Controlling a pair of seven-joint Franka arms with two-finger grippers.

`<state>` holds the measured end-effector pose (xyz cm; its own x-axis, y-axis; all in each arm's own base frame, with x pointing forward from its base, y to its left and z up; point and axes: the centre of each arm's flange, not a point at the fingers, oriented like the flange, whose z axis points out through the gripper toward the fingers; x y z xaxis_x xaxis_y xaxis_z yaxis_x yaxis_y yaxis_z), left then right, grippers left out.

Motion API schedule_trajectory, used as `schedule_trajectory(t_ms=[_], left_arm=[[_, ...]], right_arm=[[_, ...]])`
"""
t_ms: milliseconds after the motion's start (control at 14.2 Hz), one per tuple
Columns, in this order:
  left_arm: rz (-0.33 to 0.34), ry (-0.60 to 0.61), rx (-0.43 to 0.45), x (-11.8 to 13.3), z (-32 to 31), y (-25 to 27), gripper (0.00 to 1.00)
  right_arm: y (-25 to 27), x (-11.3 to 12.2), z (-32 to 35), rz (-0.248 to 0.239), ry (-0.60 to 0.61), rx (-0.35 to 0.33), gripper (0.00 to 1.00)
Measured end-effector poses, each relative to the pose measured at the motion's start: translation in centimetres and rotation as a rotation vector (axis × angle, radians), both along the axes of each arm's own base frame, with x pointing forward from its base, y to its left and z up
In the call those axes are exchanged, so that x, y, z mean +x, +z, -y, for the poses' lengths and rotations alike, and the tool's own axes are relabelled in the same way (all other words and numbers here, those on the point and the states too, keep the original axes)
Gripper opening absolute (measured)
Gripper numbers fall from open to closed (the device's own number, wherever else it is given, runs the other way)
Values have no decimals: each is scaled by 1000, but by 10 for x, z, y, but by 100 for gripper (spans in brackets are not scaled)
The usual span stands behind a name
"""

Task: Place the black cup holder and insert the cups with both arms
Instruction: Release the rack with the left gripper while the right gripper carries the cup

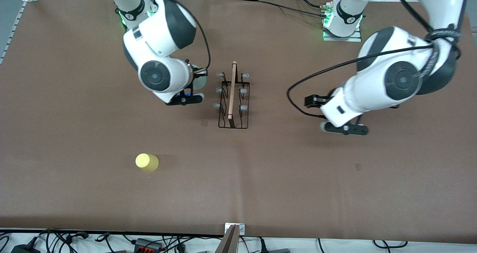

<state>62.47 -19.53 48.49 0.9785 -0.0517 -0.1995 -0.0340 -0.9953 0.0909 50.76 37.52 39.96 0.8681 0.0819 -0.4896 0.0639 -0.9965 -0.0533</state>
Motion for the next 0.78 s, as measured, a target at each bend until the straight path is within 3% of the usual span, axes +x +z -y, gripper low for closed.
schedule_trajectory(t_ms=[353, 565, 777], left_arm=[[136, 54, 90, -5, -117, 76, 100], [131, 123, 117, -14, -171, 81, 100], [116, 115, 118, -26, -163, 72, 100]], right_arm=[[-5, -44, -54, -5, 40, -40, 66], [-14, -43, -59, 2, 22, -44, 66], [-26, -37, -60, 5, 7, -41, 66]])
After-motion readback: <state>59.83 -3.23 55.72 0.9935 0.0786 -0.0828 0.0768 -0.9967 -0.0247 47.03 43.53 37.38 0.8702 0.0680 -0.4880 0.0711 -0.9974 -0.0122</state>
